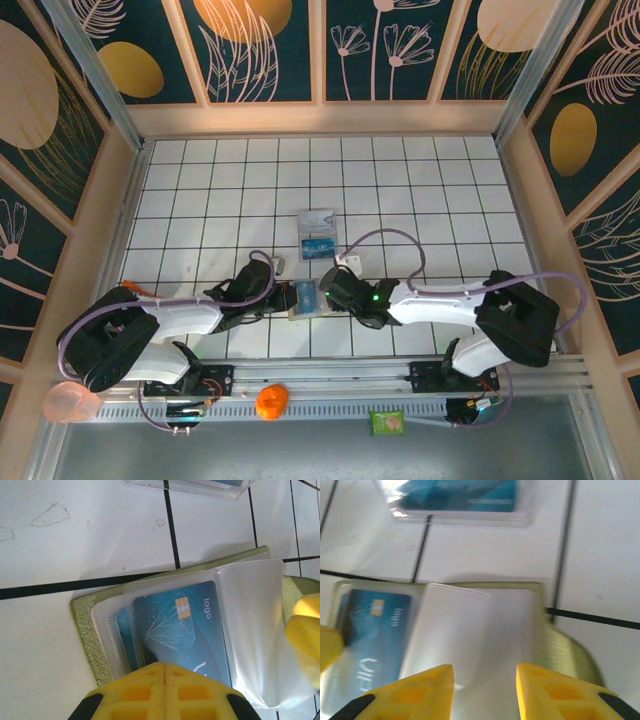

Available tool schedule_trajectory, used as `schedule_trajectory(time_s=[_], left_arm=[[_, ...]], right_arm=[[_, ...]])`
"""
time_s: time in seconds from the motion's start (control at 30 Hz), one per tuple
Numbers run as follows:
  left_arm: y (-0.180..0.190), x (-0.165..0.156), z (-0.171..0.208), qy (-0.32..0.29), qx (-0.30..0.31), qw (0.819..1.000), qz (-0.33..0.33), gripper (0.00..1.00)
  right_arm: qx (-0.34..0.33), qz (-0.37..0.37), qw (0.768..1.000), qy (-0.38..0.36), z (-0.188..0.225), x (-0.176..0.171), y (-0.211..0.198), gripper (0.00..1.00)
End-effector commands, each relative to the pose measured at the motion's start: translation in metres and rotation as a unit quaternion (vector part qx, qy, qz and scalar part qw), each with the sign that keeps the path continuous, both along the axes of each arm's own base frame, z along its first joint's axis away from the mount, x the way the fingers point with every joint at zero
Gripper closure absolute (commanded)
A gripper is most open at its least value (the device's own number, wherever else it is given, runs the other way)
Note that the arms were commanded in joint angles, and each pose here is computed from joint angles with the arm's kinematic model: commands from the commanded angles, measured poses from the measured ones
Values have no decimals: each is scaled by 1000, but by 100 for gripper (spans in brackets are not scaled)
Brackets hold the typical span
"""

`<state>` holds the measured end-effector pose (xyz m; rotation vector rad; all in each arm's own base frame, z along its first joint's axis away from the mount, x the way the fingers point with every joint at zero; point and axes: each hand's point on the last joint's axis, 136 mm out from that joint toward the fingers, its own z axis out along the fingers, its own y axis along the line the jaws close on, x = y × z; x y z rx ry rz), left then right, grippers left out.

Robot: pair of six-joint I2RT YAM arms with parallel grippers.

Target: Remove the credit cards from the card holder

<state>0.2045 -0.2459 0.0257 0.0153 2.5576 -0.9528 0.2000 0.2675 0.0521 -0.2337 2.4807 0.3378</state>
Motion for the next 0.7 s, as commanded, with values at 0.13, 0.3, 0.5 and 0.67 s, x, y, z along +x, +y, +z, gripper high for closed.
schedule_trajectory(time_s=[0.13,0.3,0.5,0.67], left_arm=[[-12,8,23,-27,5,999,-25,100],[-40,3,34,-25,-7,998,-64,100],[-80,-10,28,-3,-16,992,-126,100],[-105,-25,8,26,3,985,-173,100]], right_arm=[[23,-16,998,-63,51,14,-14,59],[41,-31,996,-68,60,22,-23,59],[58,-49,995,-66,63,22,-38,61],[66,-58,994,-59,58,18,-49,64]])
